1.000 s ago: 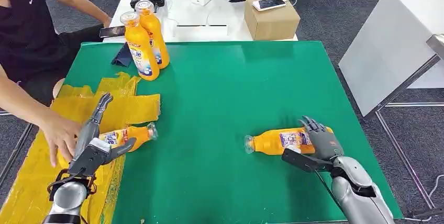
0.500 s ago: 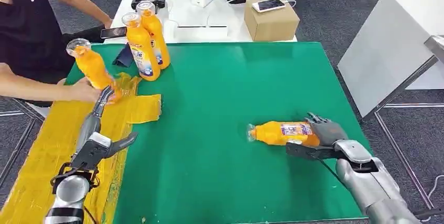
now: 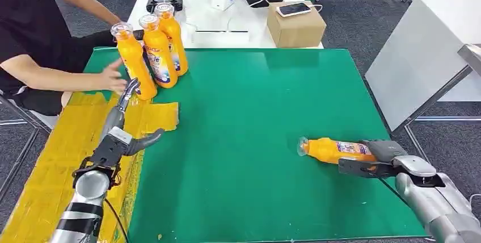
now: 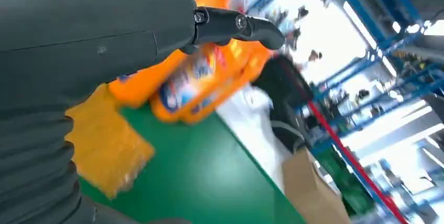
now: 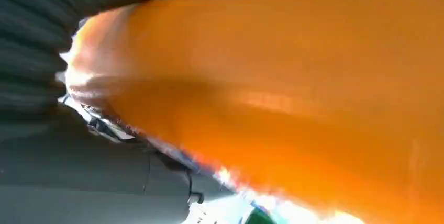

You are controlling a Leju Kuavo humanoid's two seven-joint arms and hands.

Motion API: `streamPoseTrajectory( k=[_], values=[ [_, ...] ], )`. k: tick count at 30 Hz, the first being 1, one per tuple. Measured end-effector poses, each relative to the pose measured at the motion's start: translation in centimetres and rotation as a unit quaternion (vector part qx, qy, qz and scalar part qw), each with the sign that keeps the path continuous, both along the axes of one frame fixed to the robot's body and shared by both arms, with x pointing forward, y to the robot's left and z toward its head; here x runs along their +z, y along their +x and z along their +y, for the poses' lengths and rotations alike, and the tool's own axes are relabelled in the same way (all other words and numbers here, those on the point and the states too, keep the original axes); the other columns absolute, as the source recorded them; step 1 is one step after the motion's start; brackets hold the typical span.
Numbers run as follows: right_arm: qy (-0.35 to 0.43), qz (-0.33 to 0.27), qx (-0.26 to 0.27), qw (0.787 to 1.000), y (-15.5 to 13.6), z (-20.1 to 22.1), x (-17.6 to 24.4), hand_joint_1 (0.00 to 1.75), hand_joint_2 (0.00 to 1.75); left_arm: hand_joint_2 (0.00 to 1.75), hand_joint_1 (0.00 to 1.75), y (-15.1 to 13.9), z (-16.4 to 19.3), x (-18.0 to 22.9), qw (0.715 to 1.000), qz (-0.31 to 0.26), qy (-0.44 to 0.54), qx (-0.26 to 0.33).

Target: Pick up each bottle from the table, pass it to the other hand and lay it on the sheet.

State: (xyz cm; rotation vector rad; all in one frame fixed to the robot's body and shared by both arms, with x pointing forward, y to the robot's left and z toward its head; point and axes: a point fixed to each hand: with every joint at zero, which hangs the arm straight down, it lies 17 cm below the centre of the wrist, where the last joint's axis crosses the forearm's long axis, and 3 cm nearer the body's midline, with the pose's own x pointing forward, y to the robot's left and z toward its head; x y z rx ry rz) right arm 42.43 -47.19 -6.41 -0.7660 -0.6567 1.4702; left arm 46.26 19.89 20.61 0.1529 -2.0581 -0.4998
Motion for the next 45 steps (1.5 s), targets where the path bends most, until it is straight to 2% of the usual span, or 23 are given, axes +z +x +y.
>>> streamPoseTrajectory(
  k=[2, 3, 4, 5, 7, 8, 9, 11, 12, 14, 17, 20, 27, 32, 35, 38, 41, 45],
  values=[
    [0.035, -0.039, -0.011, 0.999, 1.2, 2.0, 0.4, 1.75, 1.75, 1.75, 0.0, -0.9, -0.1, -0.9, 0.999, 0.025, -0.036, -0.022],
    [0.043, -0.045, -0.017, 0.998, 1.5, 2.8, 0.4, 1.75, 1.75, 0.0, 0.0, -1.4, 0.0, -1.3, 0.998, 0.031, -0.043, -0.024],
    [0.053, -0.05, -0.019, 0.997, 1.7, 3.6, 0.4, 1.75, 1.75, 0.0, 0.0, -1.6, 0.0, -1.5, 0.998, 0.035, -0.047, -0.027],
    [0.07, -0.063, -0.017, 0.995, 2.1, 4.6, 0.6, 1.75, 1.75, 1.75, 0.0, -1.8, -0.1, -1.8, 0.997, 0.045, -0.058, -0.035],
    [0.166, -0.134, -0.013, 0.977, 3.3, 9.2, 2.4, 1.75, 1.75, 1.75, 0.0, -3.2, -0.2, -2.1, 0.987, 0.077, -0.123, -0.067],
    [0.234, -0.181, -0.012, 0.955, 3.7, 12.6, 4.3, 1.75, 1.75, 1.75, 0.0, -4.3, -0.1, -2.2, 0.98, 0.09, -0.157, -0.083],
    [0.29, -0.222, -0.015, 0.931, 3.7, 15.7, 6.3, 1.75, 1.75, 1.75, 0.0, -5.5, -0.2, -2.7, 0.973, 0.105, -0.18, -0.094],
    [0.401, -0.297, -0.02, 0.866, 3.8, 21.5, 12.7, 1.75, 1.75, 1.75, 0.0, -7.5, -0.5, -2.7, 0.958, 0.124, -0.228, -0.119],
    [0.447, -0.318, -0.024, 0.836, 3.9, 23.7, 15.9, 1.75, 1.75, 1.75, 0.0, -8.4, -1.0, -2.4, 0.951, 0.129, -0.247, -0.134],
    [0.5, -0.347, -0.013, 0.794, 3.7, 26.5, 21.3, 1.75, 1.75, 1.75, 0.0, -9.9, -1.6, -2.0, 0.939, 0.136, -0.278, -0.15],
    [0.541, -0.375, 0.015, 0.752, 2.5, 29.4, 26.7, 1.75, 1.75, 1.75, 0.0, -11.3, -2.5, -1.2, 0.92, 0.147, -0.321, -0.172],
    [0.564, -0.383, 0.04, 0.73, 1.0, 32.3, 28.9, 1.75, 1.75, 1.75, 0.0, -12.4, -3.7, -0.5, 0.907, 0.149, -0.344, -0.193],
    [0.587, -0.369, 0.073, 0.717, -1.0, 37.2, 30.3, 1.75, 1.75, 1.75, 0.0, -13.6, -5.6, 0.8, 0.896, 0.145, -0.358, -0.221],
    [0.579, -0.332, 0.097, 0.739, -1.8, 41.4, 29.2, 1.75, 1.75, 1.75, 0.0, -14.0, -6.7, 1.9, 0.894, 0.133, -0.36, -0.232],
    [0.565, -0.294, 0.11, 0.763, -2.1, 44.3, 27.1, 1.75, 1.75, 1.75, 0.0, -13.8, -7.2, 3.0, 0.895, 0.118, -0.359, -0.237],
    [0.563, -0.276, 0.119, 0.77, -2.3, 45.9, 26.2, 1.75, 1.75, 1.75, 0.0, -13.9, -7.6, 3.5, 0.894, 0.113, -0.358, -0.243],
    [0.556, -0.236, 0.131, 0.786, -2.4, 47.9, 24.4, 1.75, 1.75, 1.75, 0.0, -13.9, -8.0, 4.0, 0.897, 0.101, -0.352, -0.247],
    [0.557, -0.187, 0.145, 0.796, -2.7, 51.3, 22.5, 1.75, 1.75, 1.75, 0.0, -13.6, -8.8, 5.2, 0.9, 0.086, -0.344, -0.255]
  ],
)
